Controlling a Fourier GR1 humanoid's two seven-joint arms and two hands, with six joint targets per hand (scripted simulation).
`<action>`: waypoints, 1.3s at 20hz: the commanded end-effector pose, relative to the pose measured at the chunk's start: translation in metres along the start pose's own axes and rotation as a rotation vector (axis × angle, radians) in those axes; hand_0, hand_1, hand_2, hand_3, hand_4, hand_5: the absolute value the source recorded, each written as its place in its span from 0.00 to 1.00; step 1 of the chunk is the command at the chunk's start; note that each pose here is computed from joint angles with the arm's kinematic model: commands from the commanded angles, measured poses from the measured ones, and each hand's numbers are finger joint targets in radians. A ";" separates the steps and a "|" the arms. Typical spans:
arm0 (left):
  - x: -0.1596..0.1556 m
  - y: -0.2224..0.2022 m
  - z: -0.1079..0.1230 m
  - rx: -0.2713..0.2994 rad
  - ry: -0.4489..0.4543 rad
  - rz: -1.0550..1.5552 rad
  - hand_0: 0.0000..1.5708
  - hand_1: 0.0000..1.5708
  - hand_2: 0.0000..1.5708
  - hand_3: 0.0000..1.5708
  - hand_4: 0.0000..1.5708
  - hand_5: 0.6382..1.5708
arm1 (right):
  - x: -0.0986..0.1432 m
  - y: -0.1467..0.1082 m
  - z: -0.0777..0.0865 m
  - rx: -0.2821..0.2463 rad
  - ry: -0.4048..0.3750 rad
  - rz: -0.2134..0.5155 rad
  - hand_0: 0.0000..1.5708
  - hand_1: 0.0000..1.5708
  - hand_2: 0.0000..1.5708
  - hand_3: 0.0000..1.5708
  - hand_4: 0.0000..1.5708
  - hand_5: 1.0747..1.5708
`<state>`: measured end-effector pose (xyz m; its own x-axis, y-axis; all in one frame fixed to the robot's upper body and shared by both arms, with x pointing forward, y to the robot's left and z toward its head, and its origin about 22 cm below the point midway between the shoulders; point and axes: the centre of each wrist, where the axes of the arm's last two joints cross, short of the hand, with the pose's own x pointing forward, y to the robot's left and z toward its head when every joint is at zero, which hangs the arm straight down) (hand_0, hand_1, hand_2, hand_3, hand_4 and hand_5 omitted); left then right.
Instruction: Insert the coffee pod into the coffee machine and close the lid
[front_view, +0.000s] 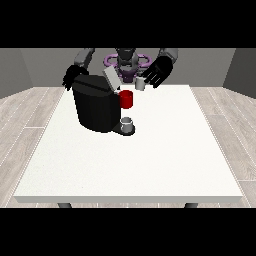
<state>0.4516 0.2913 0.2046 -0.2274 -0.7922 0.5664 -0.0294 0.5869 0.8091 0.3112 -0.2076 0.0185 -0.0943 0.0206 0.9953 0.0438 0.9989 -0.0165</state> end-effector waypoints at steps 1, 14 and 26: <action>0.032 0.016 -0.013 0.000 -0.019 -0.011 0.80 0.80 0.84 0.80 0.31 1.00 | 0.022 -0.008 -0.021 -0.022 -0.028 0.027 0.00 0.00 0.00 0.00 0.35 1.00; 0.040 0.015 -0.018 0.045 -0.035 -0.045 0.82 0.82 0.84 0.78 0.32 1.00 | 0.013 0.000 -0.009 -0.015 -0.086 -0.011 0.00 0.00 0.00 0.00 0.34 1.00; 0.049 -0.009 -0.022 -0.014 -0.047 -0.051 0.75 0.75 0.80 0.76 0.32 1.00 | 0.002 -0.023 -0.004 -0.046 -0.088 -0.018 0.00 0.00 0.00 0.00 0.31 1.00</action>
<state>0.4613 0.2584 0.2299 -0.2678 -0.8066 0.5269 -0.0370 0.5551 0.8310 0.3138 -0.2161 0.0276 -0.1634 0.0060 0.9865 0.0717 0.9974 0.0058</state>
